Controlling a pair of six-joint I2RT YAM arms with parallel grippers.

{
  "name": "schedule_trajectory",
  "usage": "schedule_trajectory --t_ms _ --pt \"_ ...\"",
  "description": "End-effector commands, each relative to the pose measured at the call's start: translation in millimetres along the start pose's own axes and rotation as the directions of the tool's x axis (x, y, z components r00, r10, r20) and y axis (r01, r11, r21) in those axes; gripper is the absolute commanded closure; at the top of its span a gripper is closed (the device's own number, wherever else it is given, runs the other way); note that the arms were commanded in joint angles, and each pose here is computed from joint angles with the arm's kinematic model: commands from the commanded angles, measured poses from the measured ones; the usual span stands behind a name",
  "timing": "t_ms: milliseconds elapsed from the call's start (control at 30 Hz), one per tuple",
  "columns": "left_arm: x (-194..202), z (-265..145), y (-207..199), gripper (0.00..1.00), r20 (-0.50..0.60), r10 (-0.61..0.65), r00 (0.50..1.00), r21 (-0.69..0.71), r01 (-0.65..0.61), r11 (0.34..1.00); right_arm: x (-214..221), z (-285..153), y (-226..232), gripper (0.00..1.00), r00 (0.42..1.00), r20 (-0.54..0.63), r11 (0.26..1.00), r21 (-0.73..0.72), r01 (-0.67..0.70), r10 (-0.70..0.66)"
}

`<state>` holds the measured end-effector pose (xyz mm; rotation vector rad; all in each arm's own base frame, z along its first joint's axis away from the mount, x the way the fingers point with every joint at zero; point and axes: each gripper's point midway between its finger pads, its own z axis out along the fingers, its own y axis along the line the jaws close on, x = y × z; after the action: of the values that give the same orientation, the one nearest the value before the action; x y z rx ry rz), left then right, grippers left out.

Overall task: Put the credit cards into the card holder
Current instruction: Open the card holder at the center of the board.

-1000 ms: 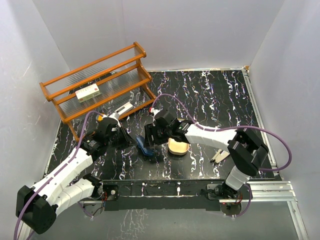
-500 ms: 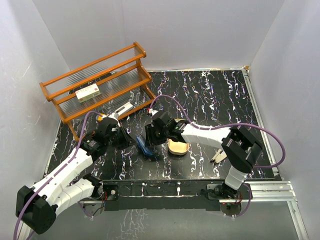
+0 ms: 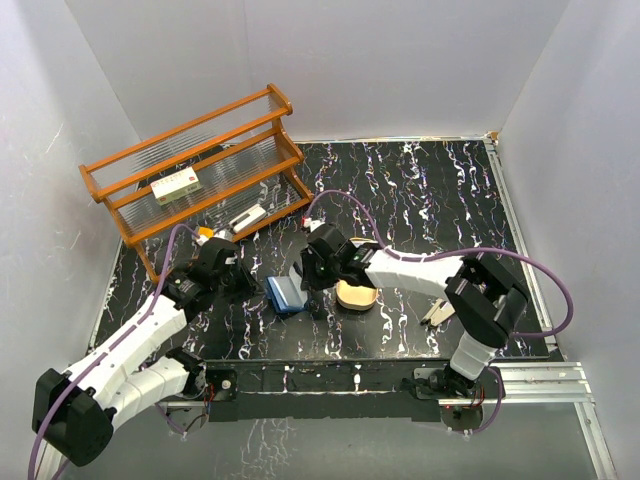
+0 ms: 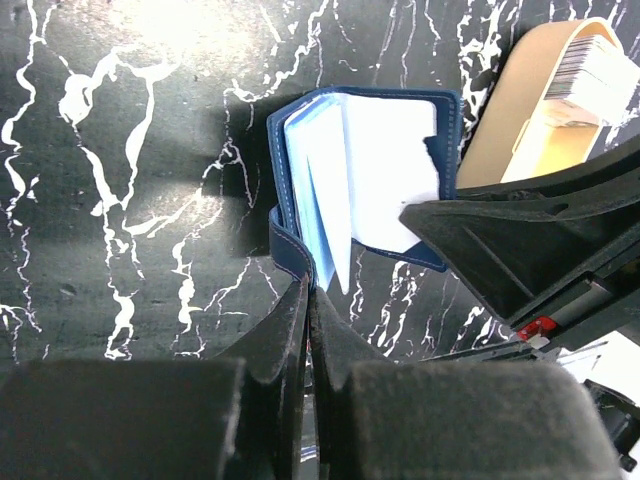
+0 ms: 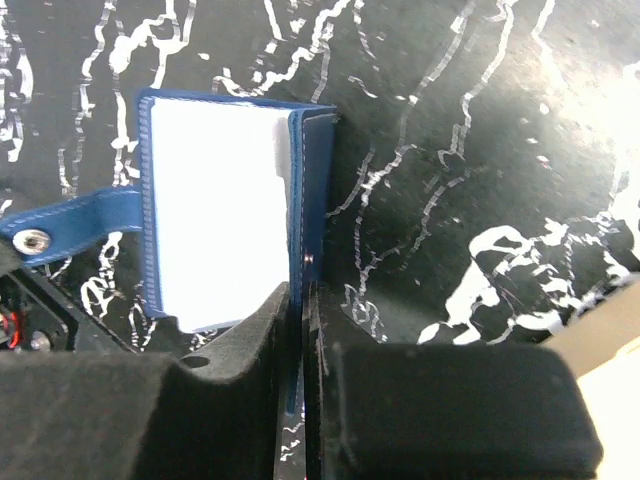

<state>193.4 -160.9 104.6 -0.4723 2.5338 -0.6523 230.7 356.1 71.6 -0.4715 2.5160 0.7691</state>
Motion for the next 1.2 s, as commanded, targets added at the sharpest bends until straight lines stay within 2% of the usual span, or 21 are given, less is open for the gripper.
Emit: schedule_trajectory --t_ms 0,100,233,367,467,800,900,1167 --pt "-0.6 0.2 13.7 0.98 0.008 -0.011 1.0 -0.071 0.011 0.997 -4.4 -7.2 -8.5 0.95 0.998 0.055 0.999 0.038 0.006 -0.008" --pt "1.0 1.0 20.5 0.91 0.01 -0.02 1.0 -0.1 0.021 0.995 3.8 -5.9 -13.3 0.97 0.999 0.047 0.999 0.043 -0.005 0.003" --pt "6.0 5.1 25.9 0.72 0.008 -0.031 0.999 -0.096 0.032 0.995 10.4 -6.7 -20.5 0.99 0.998 0.059 0.998 0.056 -0.024 0.02" --pt "11.2 11.4 20.1 0.56 -0.005 -0.037 0.999 -0.038 0.036 0.999 13.2 -6.6 -25.7 1.0 0.997 0.069 0.997 0.069 -0.031 0.027" --pt "16.4 18.5 12.5 0.48 -0.018 -0.048 0.999 0.034 0.048 0.998 16.7 -5.1 -32.1 1.0 0.997 0.068 0.995 0.094 -0.032 0.025" --pt "22.7 21.0 -17.9 0.39 -0.046 -0.087 0.995 0.268 0.096 0.959 19.6 -11.9 -33.7 1.0 0.996 0.091 0.996 0.082 -0.035 0.028" --pt "20.4 24.3 -13.2 0.39 -0.031 -0.08 0.996 0.242 0.085 0.967 19.8 -11.8 -31.9 1.0 0.995 0.093 0.997 0.071 -0.039 0.032" --pt "25.6 39.6 -3.8 0.47 -0.053 -0.079 0.996 0.203 0.088 0.975 18.7 -11.9 -31.6 1.0 0.995 0.093 0.997 0.073 -0.036 0.029"
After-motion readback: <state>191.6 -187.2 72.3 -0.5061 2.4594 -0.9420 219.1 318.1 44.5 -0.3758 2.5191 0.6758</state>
